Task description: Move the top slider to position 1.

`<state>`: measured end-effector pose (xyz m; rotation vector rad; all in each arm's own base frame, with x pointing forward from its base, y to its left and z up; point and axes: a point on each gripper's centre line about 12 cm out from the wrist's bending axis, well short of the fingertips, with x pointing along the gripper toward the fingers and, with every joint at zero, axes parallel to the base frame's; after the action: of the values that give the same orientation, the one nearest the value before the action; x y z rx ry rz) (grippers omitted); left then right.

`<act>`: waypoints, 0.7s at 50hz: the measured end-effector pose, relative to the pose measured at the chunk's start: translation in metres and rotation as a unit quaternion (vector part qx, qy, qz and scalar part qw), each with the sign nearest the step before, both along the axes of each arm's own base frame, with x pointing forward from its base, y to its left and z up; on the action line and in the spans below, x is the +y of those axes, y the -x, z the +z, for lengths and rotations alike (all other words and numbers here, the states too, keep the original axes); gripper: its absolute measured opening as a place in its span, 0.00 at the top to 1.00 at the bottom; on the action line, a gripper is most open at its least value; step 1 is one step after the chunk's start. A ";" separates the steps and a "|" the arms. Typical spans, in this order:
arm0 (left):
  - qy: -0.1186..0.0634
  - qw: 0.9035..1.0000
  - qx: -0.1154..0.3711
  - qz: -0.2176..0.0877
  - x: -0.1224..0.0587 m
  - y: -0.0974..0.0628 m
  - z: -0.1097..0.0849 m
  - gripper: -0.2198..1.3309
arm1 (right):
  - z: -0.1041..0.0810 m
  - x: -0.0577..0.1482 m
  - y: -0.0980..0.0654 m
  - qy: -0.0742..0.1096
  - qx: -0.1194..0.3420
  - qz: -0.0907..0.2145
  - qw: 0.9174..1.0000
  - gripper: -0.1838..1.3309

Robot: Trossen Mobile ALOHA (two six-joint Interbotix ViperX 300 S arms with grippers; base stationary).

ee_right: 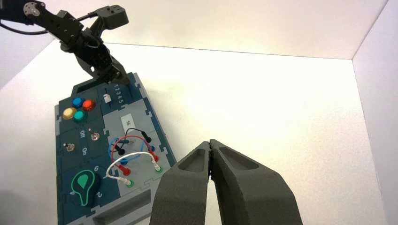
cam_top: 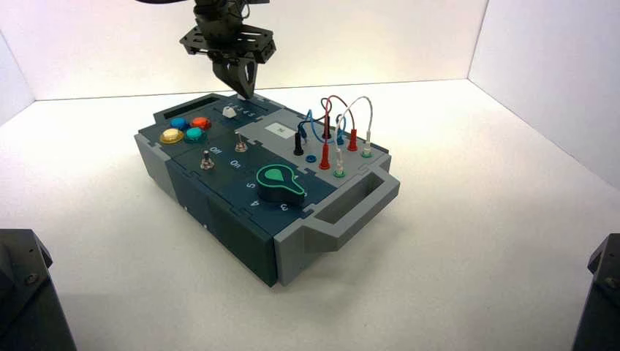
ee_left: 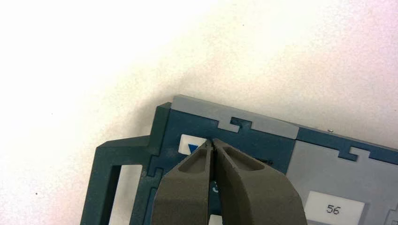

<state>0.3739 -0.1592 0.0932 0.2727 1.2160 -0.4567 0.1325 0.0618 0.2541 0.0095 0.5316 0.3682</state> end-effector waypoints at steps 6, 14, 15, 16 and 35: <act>0.000 1.000 0.001 0.001 0.001 0.000 -0.001 0.96 | 0.000 0.000 0.000 0.000 0.000 0.001 1.000 0.97; -0.001 1.000 0.002 0.001 0.001 0.000 -0.001 0.96 | 0.000 0.000 0.000 0.000 0.000 0.000 1.000 0.97; -0.001 1.000 0.002 0.001 0.001 0.000 -0.001 0.96 | -0.001 0.000 0.000 0.000 0.001 0.000 1.000 0.97; -0.001 1.000 0.002 0.001 0.002 0.000 -0.001 0.96 | -0.001 0.000 0.000 0.000 0.001 0.001 1.000 0.97; 0.000 1.000 0.004 0.005 0.007 0.008 0.006 0.96 | -0.001 0.000 0.000 0.000 0.001 0.002 1.000 0.97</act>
<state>0.3659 -0.1518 0.0995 0.2652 1.2247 -0.4491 0.1322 0.0623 0.2535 0.0097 0.5336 0.3715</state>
